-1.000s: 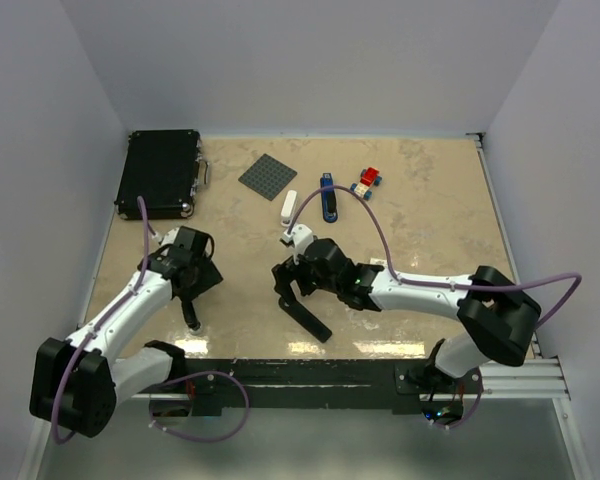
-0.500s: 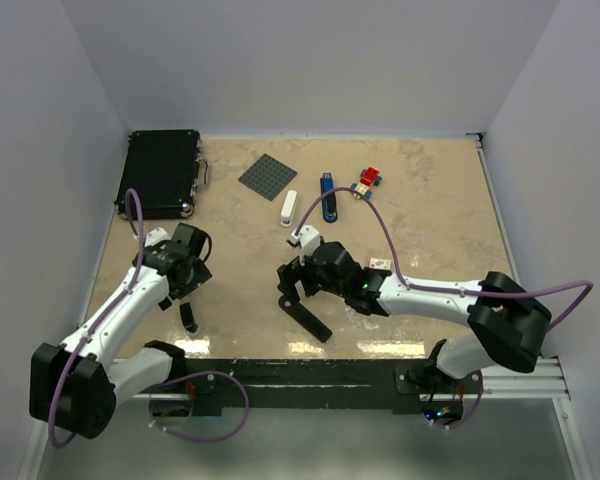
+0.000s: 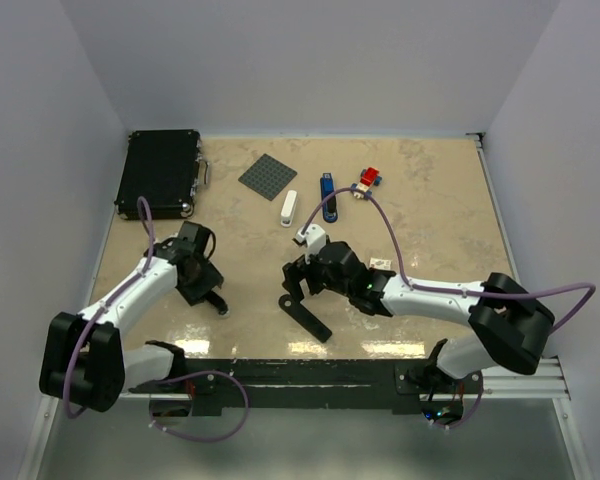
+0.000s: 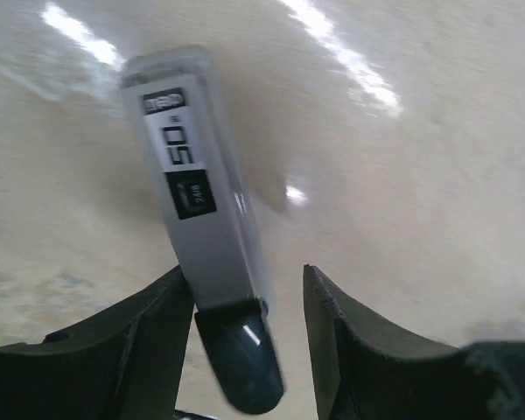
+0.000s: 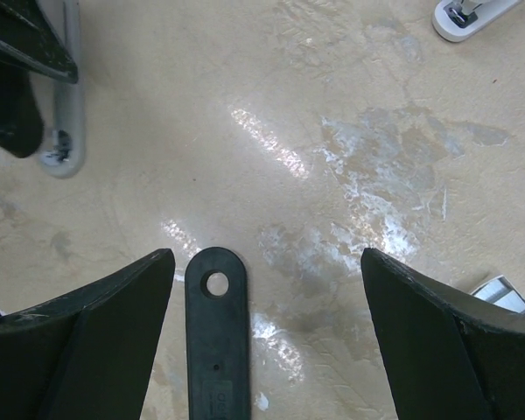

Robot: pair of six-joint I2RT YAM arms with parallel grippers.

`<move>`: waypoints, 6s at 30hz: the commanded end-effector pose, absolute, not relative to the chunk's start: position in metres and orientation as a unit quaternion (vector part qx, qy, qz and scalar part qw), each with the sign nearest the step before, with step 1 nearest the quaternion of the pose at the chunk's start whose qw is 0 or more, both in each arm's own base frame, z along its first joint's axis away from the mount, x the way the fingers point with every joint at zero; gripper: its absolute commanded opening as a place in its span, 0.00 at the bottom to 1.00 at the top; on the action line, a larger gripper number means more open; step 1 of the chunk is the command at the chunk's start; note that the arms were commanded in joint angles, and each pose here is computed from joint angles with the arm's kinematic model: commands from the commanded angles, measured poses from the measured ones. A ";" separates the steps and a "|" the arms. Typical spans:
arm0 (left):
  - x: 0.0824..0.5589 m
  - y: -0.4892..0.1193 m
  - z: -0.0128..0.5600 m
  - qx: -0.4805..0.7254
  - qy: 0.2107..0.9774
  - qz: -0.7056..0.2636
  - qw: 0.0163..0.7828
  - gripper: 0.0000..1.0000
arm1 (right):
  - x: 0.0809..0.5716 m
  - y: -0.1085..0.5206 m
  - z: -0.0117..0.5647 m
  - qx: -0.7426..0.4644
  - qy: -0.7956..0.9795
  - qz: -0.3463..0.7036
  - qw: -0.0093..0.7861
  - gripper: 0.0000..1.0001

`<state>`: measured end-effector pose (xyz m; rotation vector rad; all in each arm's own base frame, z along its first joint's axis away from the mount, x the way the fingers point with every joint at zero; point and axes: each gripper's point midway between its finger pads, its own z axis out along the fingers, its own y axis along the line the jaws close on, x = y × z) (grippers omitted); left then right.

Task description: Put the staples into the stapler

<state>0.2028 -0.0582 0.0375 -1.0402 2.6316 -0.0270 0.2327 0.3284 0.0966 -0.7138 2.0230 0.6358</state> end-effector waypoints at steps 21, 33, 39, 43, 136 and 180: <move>0.288 -0.172 0.156 0.204 0.893 -0.176 0.361 0.93 | 0.222 0.309 0.164 -0.359 0.689 0.336 0.532 0.93; 0.273 -0.184 0.113 0.443 0.841 -0.112 0.288 0.98 | 0.212 0.308 0.175 -0.364 0.669 0.363 0.537 0.93; 0.264 -0.186 0.080 0.501 0.828 -0.076 0.240 0.87 | 0.212 0.306 0.172 -0.365 0.673 0.358 0.534 0.93; 0.267 -0.177 0.061 0.504 0.836 -0.038 0.213 0.78 | 0.212 0.306 0.171 -0.367 0.673 0.357 0.534 0.93; 0.229 -0.149 0.299 -0.087 0.554 -0.563 0.607 0.00 | 0.151 0.205 0.479 -0.228 0.287 0.567 0.738 0.00; 0.185 -0.291 0.401 0.514 0.393 -0.416 0.639 0.72 | 0.173 0.237 0.433 -0.284 0.374 0.569 0.675 0.00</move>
